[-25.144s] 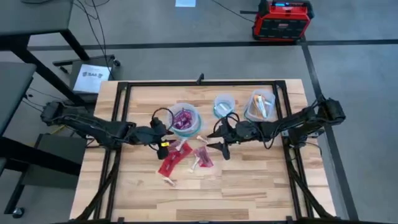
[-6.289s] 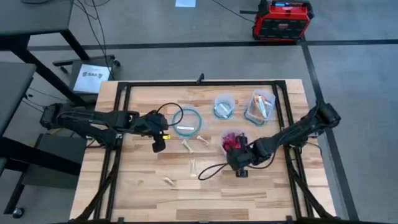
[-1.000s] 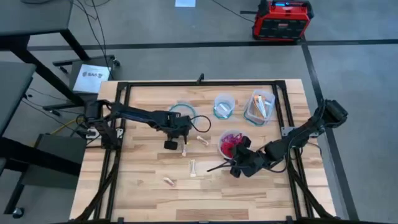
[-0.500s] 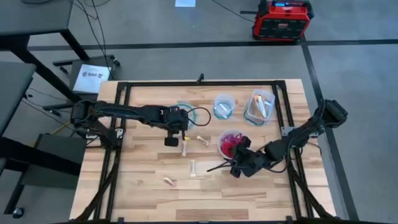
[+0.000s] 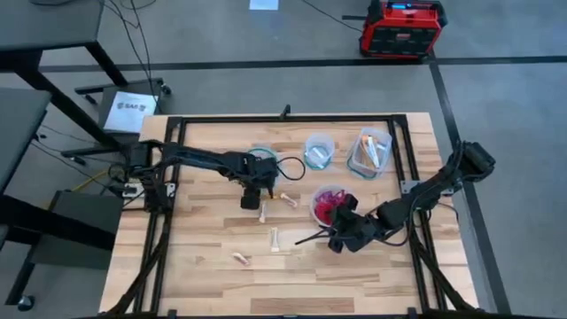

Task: Sort candy
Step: Close the big round transparent bin

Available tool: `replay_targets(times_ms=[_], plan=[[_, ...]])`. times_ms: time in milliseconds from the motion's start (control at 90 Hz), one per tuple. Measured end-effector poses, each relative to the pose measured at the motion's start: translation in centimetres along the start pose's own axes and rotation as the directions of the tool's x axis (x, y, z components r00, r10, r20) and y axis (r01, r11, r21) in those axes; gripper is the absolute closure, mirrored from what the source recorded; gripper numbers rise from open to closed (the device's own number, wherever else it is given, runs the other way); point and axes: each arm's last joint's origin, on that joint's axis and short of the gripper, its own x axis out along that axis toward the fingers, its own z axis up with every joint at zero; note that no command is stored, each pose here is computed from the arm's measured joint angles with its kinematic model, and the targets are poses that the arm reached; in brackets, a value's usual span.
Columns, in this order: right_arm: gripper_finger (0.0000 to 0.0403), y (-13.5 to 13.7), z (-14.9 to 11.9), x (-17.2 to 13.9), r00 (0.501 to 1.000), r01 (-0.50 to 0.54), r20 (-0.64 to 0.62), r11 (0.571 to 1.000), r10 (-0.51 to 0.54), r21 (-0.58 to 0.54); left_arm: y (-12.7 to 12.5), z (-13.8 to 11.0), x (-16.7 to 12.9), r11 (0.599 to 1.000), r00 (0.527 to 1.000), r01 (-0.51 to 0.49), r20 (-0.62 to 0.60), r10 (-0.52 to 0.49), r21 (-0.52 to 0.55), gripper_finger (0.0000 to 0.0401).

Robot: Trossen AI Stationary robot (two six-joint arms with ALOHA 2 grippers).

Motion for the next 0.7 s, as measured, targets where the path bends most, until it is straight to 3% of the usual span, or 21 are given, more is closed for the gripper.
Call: replay_targets(times_ms=[189, 378, 700], plan=[[0.0187, 0.0, 0.0, 0.0, 1.000, 0.002, -0.002, 1.000, -0.002, -0.002, -0.3, -0.2, 2.3, 1.000, 0.998, 0.006, -0.068, -0.007, -0.007, 0.0283], [0.0187, 0.0, 0.0, 0.0, 1.000, 0.002, -0.002, 1.000, -0.002, -0.001, -0.4, -0.2, 3.2, 1.000, 0.997, -0.007, -0.082, 0.007, -0.010, 0.0386], [0.0187, 0.0, 0.0, 0.0, 1.000, 0.002, -0.002, 1.000, -0.002, -0.002, -1.0, -0.2, 0.5, 1.000, 0.999, -0.006, -0.041, 0.006, 0.000, 0.0400]])
